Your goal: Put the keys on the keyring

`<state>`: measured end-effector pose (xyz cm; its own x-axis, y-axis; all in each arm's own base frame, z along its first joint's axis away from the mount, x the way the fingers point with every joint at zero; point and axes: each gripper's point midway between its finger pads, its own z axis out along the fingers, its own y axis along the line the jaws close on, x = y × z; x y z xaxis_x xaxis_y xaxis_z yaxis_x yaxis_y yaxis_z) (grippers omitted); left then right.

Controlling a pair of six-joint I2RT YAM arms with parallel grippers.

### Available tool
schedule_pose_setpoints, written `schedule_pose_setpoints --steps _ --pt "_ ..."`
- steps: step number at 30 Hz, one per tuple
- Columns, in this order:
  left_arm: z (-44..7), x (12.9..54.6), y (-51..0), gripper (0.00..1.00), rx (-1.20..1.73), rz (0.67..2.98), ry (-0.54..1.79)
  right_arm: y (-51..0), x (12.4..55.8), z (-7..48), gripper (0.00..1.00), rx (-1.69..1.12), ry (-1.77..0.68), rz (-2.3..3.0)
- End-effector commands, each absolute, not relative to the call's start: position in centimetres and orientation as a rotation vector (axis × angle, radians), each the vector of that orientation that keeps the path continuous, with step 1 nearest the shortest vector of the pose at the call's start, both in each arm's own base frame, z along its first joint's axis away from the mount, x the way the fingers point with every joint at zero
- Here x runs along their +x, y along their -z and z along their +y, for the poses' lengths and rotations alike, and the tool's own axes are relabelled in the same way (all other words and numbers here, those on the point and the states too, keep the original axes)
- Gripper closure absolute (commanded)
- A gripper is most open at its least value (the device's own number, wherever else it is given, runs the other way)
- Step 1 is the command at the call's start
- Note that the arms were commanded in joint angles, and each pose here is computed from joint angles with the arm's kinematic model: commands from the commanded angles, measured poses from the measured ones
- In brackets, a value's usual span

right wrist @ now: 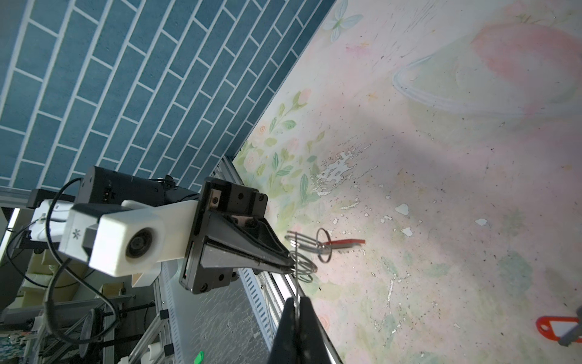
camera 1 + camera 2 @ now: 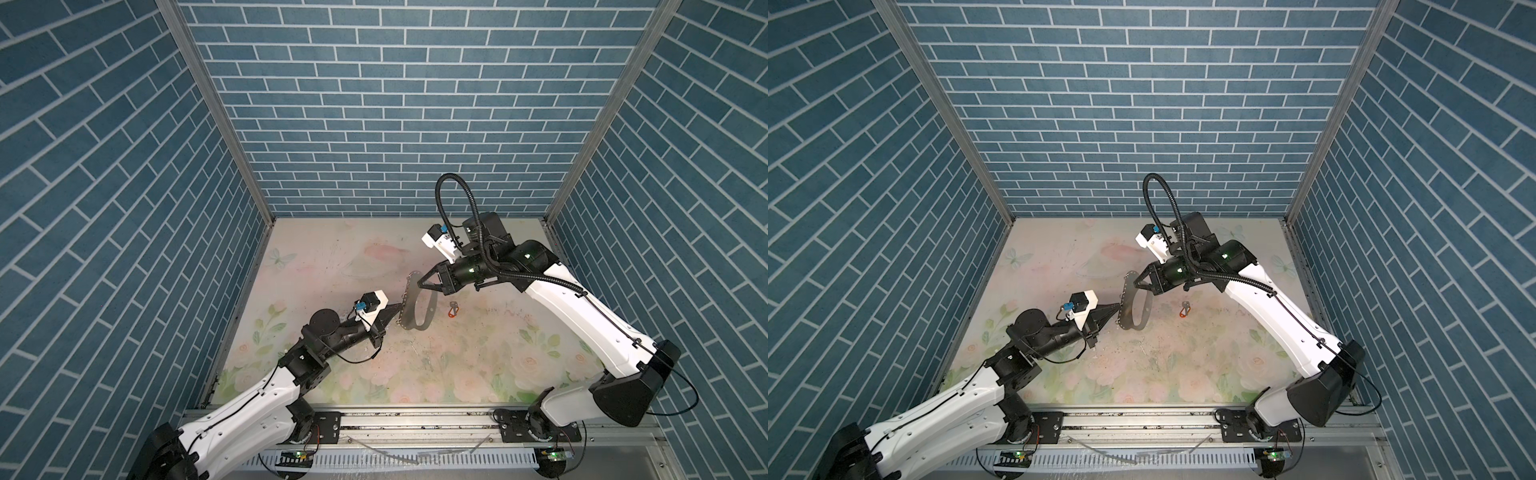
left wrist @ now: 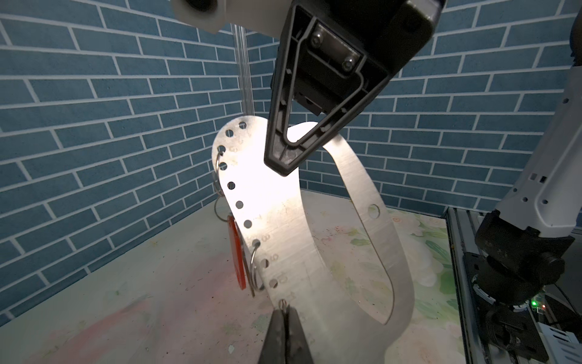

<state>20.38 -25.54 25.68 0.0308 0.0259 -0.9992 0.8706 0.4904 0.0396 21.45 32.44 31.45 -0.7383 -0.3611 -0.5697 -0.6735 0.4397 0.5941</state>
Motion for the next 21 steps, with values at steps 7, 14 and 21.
schedule_pose_setpoints --steps 7,14,21 --pt "-24.7 19.7 -28.3 1.00 0.822 1.272 0.763 -31.1 22.0 32.7 1.00 -0.791 -1.250 2.338" --pt "-24.8 19.3 -28.5 1.00 0.844 1.254 0.765 -30.5 22.1 33.2 1.00 -0.782 -1.289 2.337" --pt "-24.8 19.8 -27.3 1.00 0.872 1.322 0.723 -31.7 22.4 32.5 1.00 -0.764 -1.256 2.278"
